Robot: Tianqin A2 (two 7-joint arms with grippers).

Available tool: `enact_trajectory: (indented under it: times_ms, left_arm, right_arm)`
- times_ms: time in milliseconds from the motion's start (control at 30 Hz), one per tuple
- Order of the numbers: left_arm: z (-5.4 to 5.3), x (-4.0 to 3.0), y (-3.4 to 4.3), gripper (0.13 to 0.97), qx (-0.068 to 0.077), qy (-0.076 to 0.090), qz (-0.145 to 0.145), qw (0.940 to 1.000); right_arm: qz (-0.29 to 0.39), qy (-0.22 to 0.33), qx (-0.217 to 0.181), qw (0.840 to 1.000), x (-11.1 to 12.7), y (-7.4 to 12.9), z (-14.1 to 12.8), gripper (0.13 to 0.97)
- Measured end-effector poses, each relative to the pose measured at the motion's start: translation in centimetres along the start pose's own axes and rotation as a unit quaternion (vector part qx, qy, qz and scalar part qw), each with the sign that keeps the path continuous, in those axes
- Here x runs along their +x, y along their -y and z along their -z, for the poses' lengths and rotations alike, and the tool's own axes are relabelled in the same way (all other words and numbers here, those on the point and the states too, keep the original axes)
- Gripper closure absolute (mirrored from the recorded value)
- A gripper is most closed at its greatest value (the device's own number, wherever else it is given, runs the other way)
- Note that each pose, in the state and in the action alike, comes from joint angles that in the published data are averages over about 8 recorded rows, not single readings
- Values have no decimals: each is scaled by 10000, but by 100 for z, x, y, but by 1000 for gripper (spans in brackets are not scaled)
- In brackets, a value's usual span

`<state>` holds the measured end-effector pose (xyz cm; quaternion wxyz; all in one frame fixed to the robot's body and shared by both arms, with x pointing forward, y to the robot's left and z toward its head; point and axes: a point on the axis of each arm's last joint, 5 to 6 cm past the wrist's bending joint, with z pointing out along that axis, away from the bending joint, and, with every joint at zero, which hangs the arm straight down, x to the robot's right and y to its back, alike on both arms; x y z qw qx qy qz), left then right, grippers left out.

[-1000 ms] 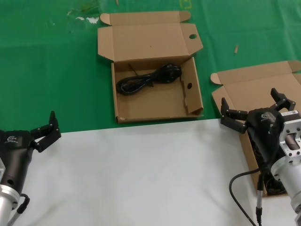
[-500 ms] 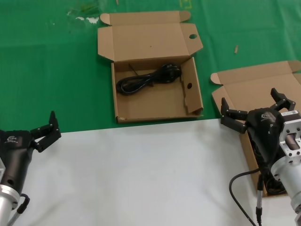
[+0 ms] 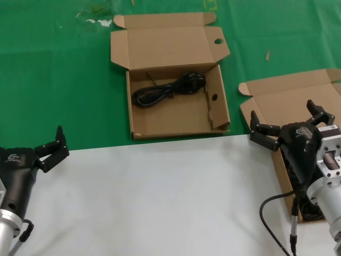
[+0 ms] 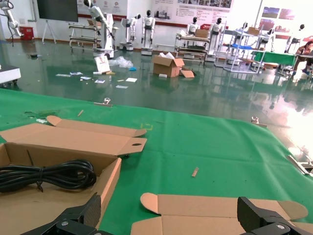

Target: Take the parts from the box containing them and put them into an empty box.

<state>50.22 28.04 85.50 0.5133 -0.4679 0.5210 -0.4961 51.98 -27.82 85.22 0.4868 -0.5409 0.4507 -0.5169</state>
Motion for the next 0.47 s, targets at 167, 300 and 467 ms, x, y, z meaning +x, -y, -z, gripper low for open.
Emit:
enact_trajectory:
  times_ms: [167,300,467]
  left_arm:
    - [0,0,0,132,0,0,0,10000]
    - [0,0,0,132,0,0,0,10000]
    - [0,0,0,132,0,0,0,10000]
  right_arm:
    - [0,0,0,10000,0,0,0,130]
    - [0,0,0,10000,0,0,0,130]
    - [0,0,0,10000,0,0,0,130]
